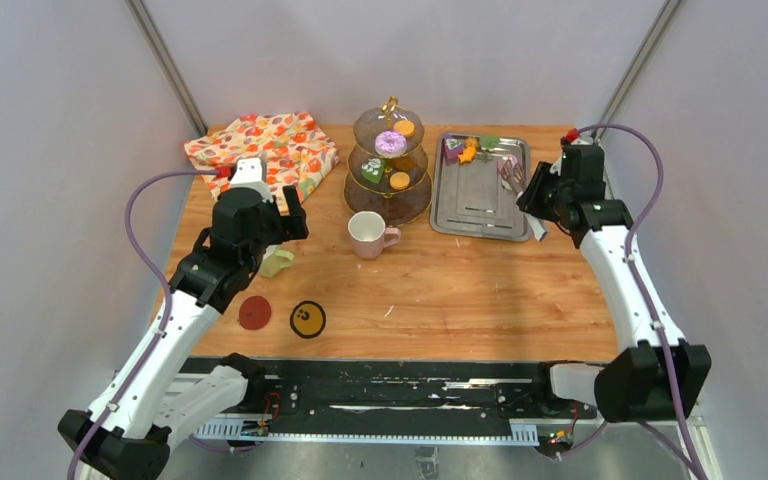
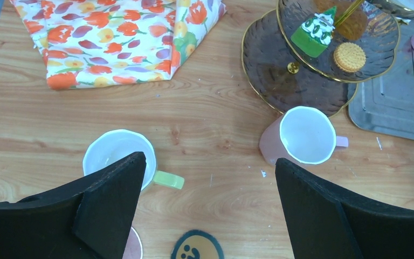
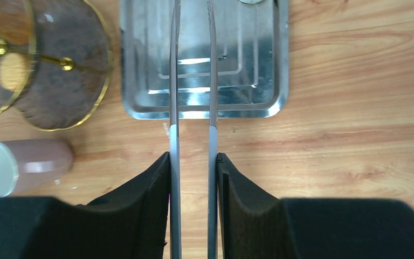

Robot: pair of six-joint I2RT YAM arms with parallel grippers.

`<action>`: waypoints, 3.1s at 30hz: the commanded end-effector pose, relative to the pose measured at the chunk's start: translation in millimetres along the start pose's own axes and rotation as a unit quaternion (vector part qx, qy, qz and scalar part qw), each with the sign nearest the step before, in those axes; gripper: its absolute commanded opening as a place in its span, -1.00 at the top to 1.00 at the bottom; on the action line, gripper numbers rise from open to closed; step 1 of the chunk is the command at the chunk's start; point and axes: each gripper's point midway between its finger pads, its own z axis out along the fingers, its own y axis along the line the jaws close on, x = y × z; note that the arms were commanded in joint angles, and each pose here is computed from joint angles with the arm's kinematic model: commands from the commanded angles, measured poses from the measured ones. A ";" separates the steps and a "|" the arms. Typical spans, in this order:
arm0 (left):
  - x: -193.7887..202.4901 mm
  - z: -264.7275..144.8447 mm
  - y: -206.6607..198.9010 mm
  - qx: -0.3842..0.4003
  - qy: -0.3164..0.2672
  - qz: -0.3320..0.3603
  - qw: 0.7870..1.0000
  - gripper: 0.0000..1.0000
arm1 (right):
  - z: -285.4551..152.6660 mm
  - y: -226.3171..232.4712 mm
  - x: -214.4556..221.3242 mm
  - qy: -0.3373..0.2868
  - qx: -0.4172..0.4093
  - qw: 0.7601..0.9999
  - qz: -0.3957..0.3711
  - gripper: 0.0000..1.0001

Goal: Serve the afternoon tea

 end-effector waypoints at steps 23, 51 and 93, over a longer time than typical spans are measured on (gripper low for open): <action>-9.5 13.5 -3.2 -0.010 -0.012 0.005 1.000 -0.90 | 96.9 -63.9 21.8 0.108 0.129 0.981 -0.100 0.16; -12.9 14.1 -1.6 -0.017 -0.011 0.013 1.000 -0.90 | 122.5 -56.2 8.4 0.092 0.111 0.984 -0.100 0.68; -14.0 1.0 1.6 -0.010 -0.024 0.005 1.000 -0.90 | -93.1 207.9 -55.0 -0.056 -0.268 0.929 -0.247 0.99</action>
